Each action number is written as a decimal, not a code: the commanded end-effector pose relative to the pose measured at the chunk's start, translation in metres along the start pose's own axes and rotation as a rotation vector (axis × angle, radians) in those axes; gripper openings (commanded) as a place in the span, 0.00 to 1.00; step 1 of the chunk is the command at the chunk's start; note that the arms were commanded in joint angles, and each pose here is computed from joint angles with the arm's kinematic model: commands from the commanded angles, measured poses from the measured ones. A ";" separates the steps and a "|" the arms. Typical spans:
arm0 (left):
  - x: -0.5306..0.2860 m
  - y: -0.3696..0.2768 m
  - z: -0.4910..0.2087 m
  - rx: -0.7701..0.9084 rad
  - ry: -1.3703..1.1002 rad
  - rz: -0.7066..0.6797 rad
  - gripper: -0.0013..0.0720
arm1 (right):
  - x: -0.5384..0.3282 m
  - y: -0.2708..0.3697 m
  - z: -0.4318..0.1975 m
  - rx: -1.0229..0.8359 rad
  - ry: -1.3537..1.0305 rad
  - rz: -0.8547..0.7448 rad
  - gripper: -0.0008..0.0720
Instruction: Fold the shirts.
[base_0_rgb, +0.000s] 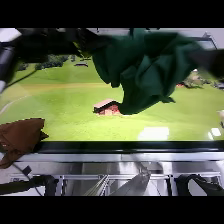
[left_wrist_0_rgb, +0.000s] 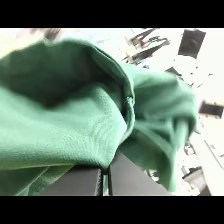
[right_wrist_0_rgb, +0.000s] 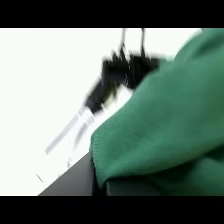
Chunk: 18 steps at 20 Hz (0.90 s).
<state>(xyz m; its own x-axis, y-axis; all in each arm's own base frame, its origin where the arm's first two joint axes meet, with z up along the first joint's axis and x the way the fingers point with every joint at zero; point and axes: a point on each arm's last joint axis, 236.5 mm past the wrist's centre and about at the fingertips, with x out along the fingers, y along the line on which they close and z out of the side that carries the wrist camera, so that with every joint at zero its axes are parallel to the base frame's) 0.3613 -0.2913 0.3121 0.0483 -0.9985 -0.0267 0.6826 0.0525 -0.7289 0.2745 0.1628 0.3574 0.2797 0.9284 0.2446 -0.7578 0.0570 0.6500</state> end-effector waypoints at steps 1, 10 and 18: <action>-0.040 -0.108 -0.005 0.204 -0.010 -0.035 0.03 | -0.010 0.086 0.030 -0.188 -0.062 0.099 0.05; -0.089 -0.012 -0.103 0.025 0.173 0.449 0.05 | -0.042 -0.093 -0.022 -0.072 0.194 -0.559 0.05; -0.103 0.153 -0.191 -0.401 0.285 0.498 0.99 | -0.070 -0.241 -0.131 0.308 0.423 -0.701 0.74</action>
<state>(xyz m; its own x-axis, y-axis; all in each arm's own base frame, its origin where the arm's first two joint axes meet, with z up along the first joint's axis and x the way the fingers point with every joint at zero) 0.3092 -0.1951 0.1240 0.0916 -0.8400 -0.5347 0.4187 0.5197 -0.7447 0.3562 0.1363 0.1448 0.4105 0.7977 -0.4418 -0.3784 0.5899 0.7134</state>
